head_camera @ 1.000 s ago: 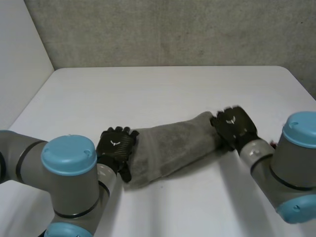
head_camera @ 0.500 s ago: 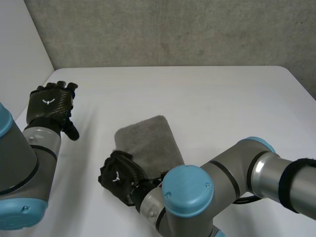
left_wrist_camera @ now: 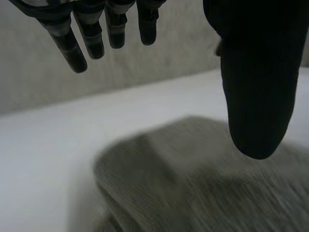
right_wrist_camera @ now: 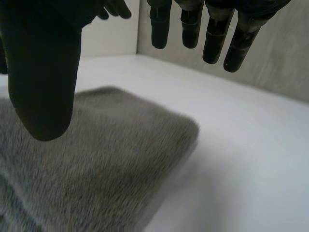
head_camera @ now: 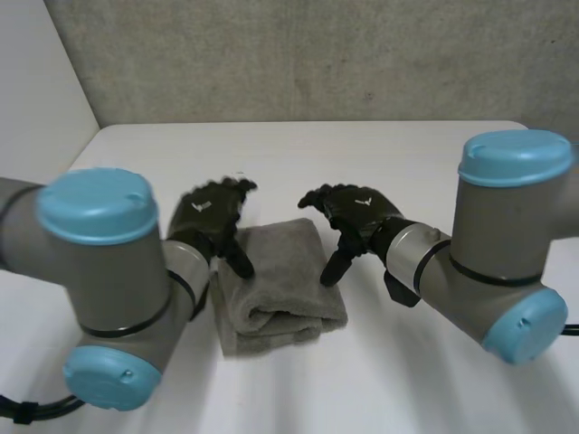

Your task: Fold the towel.

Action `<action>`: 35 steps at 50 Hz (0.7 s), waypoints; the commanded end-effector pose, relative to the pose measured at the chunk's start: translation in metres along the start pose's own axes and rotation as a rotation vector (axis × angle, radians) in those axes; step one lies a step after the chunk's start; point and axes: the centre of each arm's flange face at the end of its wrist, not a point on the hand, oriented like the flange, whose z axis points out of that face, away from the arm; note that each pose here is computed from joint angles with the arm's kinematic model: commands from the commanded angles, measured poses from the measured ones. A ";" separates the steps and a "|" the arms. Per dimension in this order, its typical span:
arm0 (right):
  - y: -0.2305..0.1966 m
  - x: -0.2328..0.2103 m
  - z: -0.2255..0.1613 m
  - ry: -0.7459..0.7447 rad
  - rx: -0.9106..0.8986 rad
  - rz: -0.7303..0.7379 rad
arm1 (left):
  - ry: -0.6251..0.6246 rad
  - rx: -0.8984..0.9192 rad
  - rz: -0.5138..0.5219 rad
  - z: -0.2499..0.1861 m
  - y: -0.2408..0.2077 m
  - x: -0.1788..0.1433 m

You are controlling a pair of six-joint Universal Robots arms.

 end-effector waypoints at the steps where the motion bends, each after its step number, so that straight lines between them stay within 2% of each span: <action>1: 0.024 0.003 0.029 -0.035 -0.072 -0.004 | -0.040 -0.166 -0.012 0.012 0.038 -0.003; 6: 0.039 0.004 0.042 -0.043 -0.101 -0.038 | -0.084 -0.205 0.000 0.015 0.050 -0.013; 8: 0.047 0.005 0.049 -0.048 -0.114 -0.117 | -0.125 -0.220 0.012 0.012 0.056 -0.019; 11: 0.051 0.005 0.052 -0.049 -0.120 -0.165 | -0.133 -0.223 0.014 0.010 0.057 -0.020; 15: 0.054 0.007 0.054 -0.009 -0.127 -0.314 | -0.125 -0.230 0.023 0.006 0.059 -0.018; 17: 0.050 0.008 0.053 0.012 -0.123 -0.347 | -0.111 -0.215 0.042 0.002 0.054 -0.014; 23: 0.002 0.011 0.032 0.080 -0.007 -0.364 | -0.096 -0.164 0.064 -0.002 0.035 -0.011; 24: -0.016 0.012 0.024 0.097 0.045 -0.352 | -0.091 -0.127 0.065 -0.004 0.023 -0.009; 25: -0.016 0.012 0.024 0.097 0.045 -0.352 | -0.089 -0.078 0.065 -0.007 0.005 -0.010; 26: -0.035 0.016 0.015 0.125 0.099 -0.337 | -0.089 -0.078 0.065 -0.007 0.005 -0.010; 27: -0.054 0.026 0.005 0.179 0.155 -0.318 | -0.085 -0.013 0.062 -0.012 -0.016 -0.009; 30: -0.076 0.038 -0.007 0.246 0.218 -0.298 | -0.081 0.064 0.059 -0.017 -0.042 -0.009; 32: -0.112 0.056 -0.033 0.379 0.318 -0.276 | -0.102 0.223 0.047 -0.027 -0.099 -0.022; 33: -0.112 0.056 -0.033 0.380 0.319 -0.276 | -0.103 0.224 0.047 -0.027 -0.100 -0.022; 35: -0.135 0.075 -0.058 0.494 0.379 -0.261 | -0.121 0.317 0.031 -0.038 -0.139 -0.039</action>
